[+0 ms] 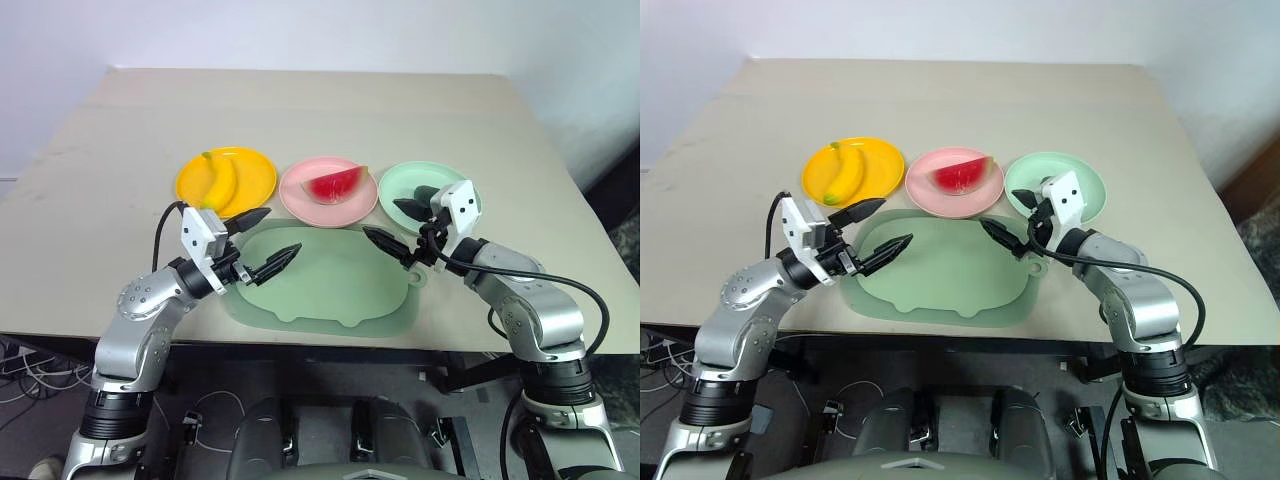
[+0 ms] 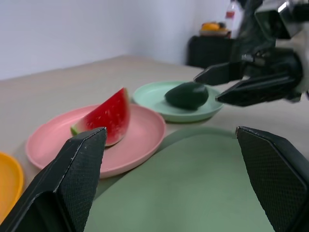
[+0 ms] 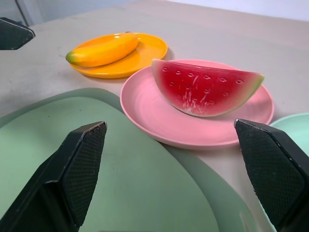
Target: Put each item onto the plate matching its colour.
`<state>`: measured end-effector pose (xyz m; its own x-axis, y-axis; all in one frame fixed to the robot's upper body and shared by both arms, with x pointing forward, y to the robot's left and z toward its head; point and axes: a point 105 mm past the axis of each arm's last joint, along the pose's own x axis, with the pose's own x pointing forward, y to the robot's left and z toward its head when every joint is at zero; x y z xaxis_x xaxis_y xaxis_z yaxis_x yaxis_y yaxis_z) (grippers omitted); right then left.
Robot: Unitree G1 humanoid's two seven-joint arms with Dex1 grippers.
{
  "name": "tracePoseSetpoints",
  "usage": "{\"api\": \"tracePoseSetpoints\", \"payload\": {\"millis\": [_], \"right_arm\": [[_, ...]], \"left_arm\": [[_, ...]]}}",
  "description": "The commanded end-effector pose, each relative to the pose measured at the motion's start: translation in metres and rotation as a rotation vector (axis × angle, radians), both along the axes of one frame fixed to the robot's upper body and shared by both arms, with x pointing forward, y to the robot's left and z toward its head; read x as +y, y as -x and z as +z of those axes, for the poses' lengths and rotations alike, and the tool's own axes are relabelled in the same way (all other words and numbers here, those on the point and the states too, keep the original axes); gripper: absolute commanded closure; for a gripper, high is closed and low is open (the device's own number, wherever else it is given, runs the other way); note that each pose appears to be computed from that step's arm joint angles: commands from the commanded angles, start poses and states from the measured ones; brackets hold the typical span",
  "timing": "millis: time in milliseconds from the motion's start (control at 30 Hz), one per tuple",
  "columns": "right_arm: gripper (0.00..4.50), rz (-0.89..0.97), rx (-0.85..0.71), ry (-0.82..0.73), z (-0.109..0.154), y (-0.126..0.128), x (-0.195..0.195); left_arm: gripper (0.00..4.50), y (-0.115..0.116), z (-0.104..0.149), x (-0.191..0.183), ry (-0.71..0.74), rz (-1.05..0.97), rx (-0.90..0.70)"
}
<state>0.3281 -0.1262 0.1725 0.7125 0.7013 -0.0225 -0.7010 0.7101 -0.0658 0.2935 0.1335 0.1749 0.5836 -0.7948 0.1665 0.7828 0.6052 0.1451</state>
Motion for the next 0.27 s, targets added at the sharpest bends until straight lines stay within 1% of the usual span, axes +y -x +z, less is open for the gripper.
{"api": "tracePoseSetpoints", "payload": {"millis": [33, 133, 267], "right_arm": [[0.00, 0.058, -0.035, -0.027, 0.013, 0.021, -0.009], [0.00, 0.103, -0.028, -0.055, 0.015, 0.037, -0.012], [0.00, 0.103, -0.033, -0.052, 0.012, 0.042, -0.014]], "left_arm": [[0.01, 0.015, 0.008, 0.012, -0.029, -0.010, -0.035], [0.01, 0.019, 0.009, 0.025, -0.039, 0.023, -0.031], [0.01, 0.018, 0.006, 0.035, -0.059, 0.056, -0.019]]}}
